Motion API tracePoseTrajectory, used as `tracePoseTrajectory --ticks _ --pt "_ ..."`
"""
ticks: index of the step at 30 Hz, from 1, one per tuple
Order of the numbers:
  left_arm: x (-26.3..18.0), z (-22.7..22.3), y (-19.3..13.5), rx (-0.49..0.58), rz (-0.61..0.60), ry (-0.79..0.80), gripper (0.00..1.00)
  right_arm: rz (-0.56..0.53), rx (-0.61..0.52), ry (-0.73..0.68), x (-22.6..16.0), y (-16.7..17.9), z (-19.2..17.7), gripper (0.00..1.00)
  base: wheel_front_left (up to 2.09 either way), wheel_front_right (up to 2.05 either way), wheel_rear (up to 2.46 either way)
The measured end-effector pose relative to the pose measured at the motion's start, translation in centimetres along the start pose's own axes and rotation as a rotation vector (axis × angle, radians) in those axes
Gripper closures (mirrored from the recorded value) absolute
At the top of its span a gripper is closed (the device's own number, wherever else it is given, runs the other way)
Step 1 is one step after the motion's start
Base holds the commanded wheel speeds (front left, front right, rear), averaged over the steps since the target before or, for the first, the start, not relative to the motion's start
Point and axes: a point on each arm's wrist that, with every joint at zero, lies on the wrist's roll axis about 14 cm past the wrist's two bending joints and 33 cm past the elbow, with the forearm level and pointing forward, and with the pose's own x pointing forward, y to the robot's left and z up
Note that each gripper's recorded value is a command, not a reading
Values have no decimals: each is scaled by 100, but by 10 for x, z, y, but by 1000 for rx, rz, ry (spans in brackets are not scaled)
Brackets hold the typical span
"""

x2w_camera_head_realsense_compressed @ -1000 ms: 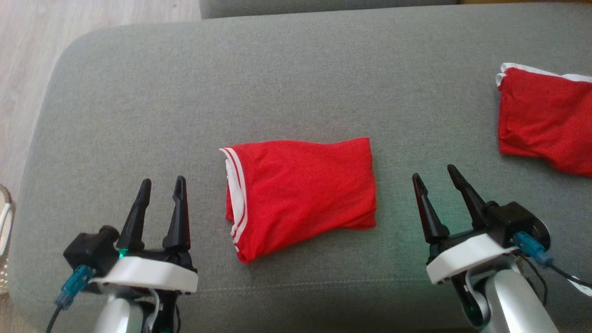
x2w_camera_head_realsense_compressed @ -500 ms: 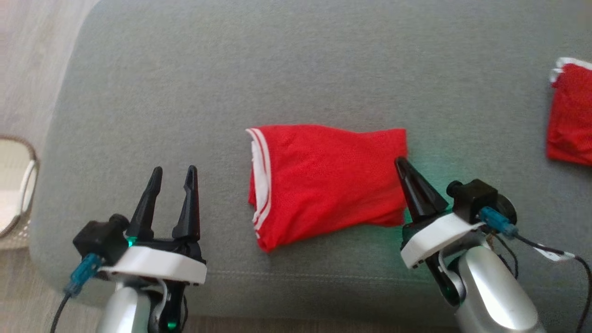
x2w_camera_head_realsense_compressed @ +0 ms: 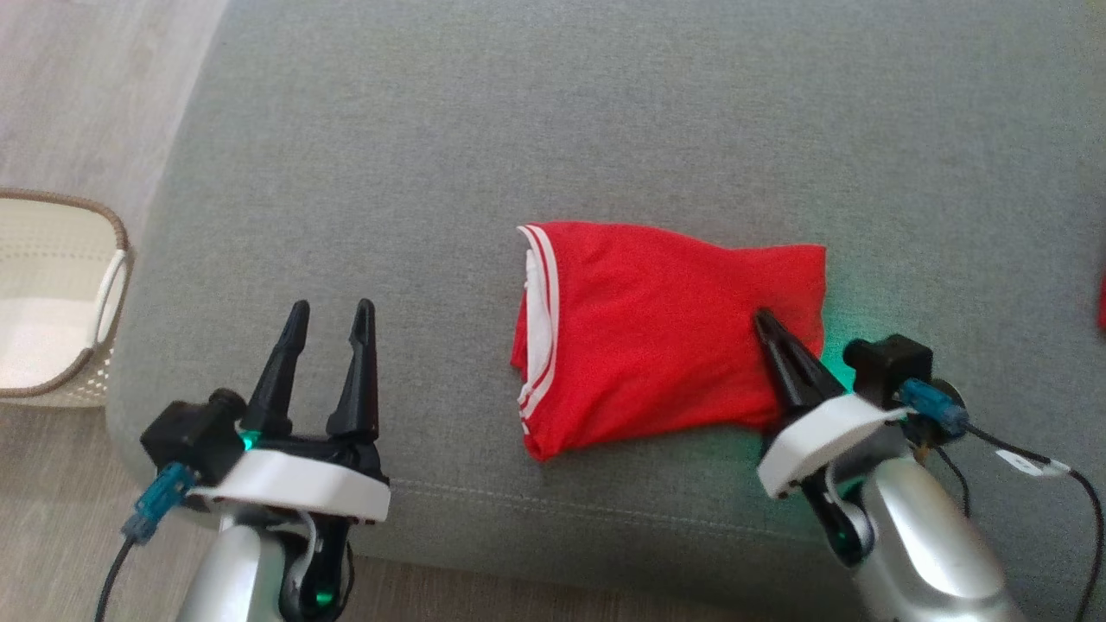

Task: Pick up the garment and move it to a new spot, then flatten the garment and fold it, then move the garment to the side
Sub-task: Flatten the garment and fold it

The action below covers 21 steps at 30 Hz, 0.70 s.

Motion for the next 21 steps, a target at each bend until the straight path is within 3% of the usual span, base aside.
tracePoseTrajectory --ticks 5,12,17,21 --pt "-5 4 2 1 6 -10 0 138 13 -80 8 46 26 100 0 0 0" --pt "-13 5 12 -4 46 -10 0 302 -37 -20 21 97 9 100 0 0 0" --pt "-23 10 25 0 95 -18 0 329 -64 81 29 104 -19 100 0 0 0" --pt "-28 13 36 3 132 -26 0 312 -41 57 34 102 -9 100 0 0 0"
